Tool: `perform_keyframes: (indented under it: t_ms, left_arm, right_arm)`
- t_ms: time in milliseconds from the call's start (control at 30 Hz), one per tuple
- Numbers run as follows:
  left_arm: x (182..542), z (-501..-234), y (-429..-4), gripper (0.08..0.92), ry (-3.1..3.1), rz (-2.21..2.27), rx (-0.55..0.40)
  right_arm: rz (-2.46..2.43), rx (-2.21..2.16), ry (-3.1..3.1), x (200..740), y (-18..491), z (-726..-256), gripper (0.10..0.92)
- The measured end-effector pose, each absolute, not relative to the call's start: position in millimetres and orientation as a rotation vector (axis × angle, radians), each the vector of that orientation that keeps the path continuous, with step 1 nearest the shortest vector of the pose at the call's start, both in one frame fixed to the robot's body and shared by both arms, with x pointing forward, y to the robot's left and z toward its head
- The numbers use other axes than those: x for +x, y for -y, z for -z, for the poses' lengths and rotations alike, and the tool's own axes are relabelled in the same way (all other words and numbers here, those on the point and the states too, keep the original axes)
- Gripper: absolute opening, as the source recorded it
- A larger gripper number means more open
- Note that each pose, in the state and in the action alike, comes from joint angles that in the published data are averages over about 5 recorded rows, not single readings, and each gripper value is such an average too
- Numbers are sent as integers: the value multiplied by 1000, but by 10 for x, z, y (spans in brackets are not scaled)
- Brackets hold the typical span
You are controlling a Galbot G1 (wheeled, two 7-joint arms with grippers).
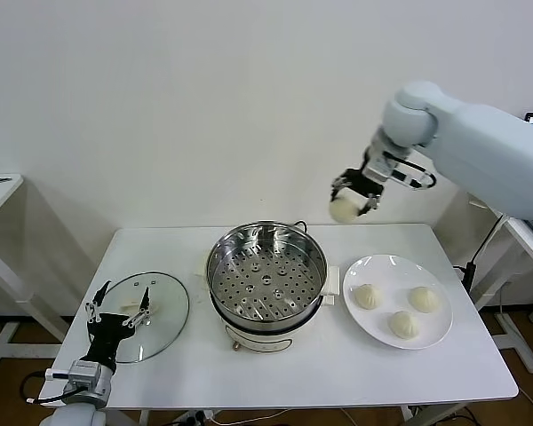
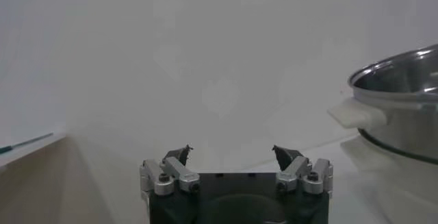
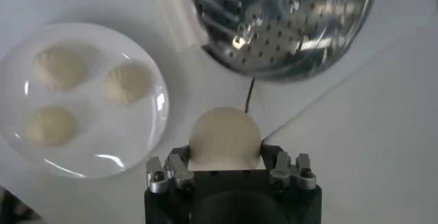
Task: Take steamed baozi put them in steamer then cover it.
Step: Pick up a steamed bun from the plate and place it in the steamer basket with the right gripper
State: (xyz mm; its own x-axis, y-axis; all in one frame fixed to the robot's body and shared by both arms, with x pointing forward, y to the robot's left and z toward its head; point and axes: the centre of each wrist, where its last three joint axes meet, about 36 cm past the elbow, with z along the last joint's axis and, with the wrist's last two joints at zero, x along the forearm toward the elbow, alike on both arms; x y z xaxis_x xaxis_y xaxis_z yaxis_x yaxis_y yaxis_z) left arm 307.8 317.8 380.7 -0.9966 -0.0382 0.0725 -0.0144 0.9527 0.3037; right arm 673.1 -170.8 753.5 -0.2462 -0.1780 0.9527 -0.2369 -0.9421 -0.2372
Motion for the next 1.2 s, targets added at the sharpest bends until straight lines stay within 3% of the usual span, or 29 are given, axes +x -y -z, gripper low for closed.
perform_keyframes:
  t_ms: [400,800,1200]
  left_arm:
    - [3038,-3788,-3314,823,3011,495,64]
    - [3031,-3787,-3351,823,3008,502,72]
    - [3020,-3803,-3365,823,3013,504,80]
  right_arm:
    - [-2441,2082,306,6794,875,-7149,687]
    - [-2356,2164,341,6956,668,-6510,687]
    - [-2316,2146,381,7123,588,-6187,687]
